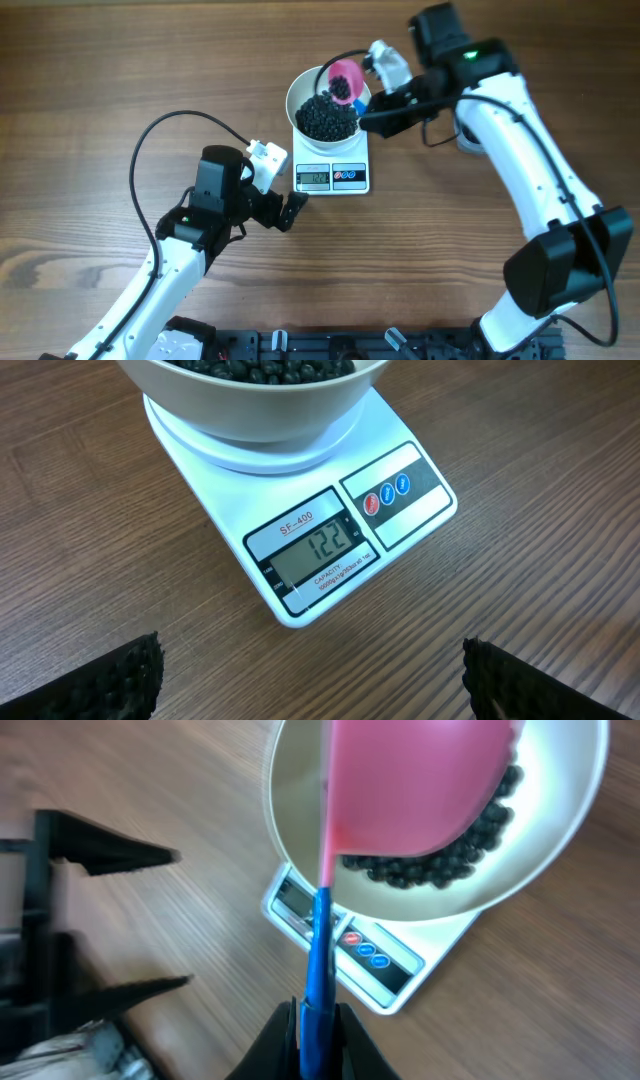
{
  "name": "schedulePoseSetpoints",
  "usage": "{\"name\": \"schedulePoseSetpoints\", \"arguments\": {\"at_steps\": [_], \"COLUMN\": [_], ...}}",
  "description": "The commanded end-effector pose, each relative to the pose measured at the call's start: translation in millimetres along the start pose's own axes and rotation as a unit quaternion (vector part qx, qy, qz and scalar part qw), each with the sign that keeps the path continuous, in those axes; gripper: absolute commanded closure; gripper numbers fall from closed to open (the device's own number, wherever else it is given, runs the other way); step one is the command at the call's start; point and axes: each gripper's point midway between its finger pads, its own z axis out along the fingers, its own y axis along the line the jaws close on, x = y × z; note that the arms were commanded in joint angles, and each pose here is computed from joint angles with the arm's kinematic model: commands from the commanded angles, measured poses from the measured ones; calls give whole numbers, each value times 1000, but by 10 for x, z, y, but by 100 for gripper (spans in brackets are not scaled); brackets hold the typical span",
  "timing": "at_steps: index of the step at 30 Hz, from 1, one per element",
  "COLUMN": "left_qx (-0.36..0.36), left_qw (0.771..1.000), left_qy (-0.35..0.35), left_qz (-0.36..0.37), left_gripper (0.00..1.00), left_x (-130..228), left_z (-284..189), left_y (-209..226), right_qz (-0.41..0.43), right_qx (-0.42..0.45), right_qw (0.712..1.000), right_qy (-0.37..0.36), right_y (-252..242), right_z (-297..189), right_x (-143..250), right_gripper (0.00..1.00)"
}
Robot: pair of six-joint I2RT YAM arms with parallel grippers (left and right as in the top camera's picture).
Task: Scoop item into bowl and weigh 150g on scale
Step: 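Carry the scoop over the bowl and pour the beans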
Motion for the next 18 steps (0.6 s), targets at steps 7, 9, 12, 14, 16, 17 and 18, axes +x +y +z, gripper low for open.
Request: {"name": "schedulePoseSetpoints", "arguments": {"at_steps": [7, 9, 12, 14, 16, 17, 18], "left_qx": [-2, -2, -2, -2, -2, -2, -2], "left_qw": [1000, 1000, 1000, 1000, 1000, 1000, 1000], "left_qy": [1, 1, 1, 1, 1, 1, 1], "left_qz": [-2, -2, -2, -2, -2, -2, -2], "left_gripper": [0, 0, 0, 0, 0, 0, 0], "left_x": [8, 8, 8, 8, 8, 8, 8], "left_z": [5, 5, 5, 5, 5, 5, 5], "left_y": [-2, -2, -2, -2, -2, -2, -2], "right_qz": [-85, -107, -129, -140, -140, -139, -142], "right_qx": [318, 365, 403, 403, 401, 398, 389], "right_qw": [944, 925, 906, 904, 905, 907, 910], "right_qy": [-9, -11, -13, -10, -11, -13, -13], "right_y": [-88, -65, -10, 9, 13, 20, 38], "right_z": [-80, -137, -188, -181, -177, -168, -147], "right_x": [-184, -206, -230, -231, -234, -243, -249], "right_gripper": [96, 96, 96, 96, 96, 96, 96]}}
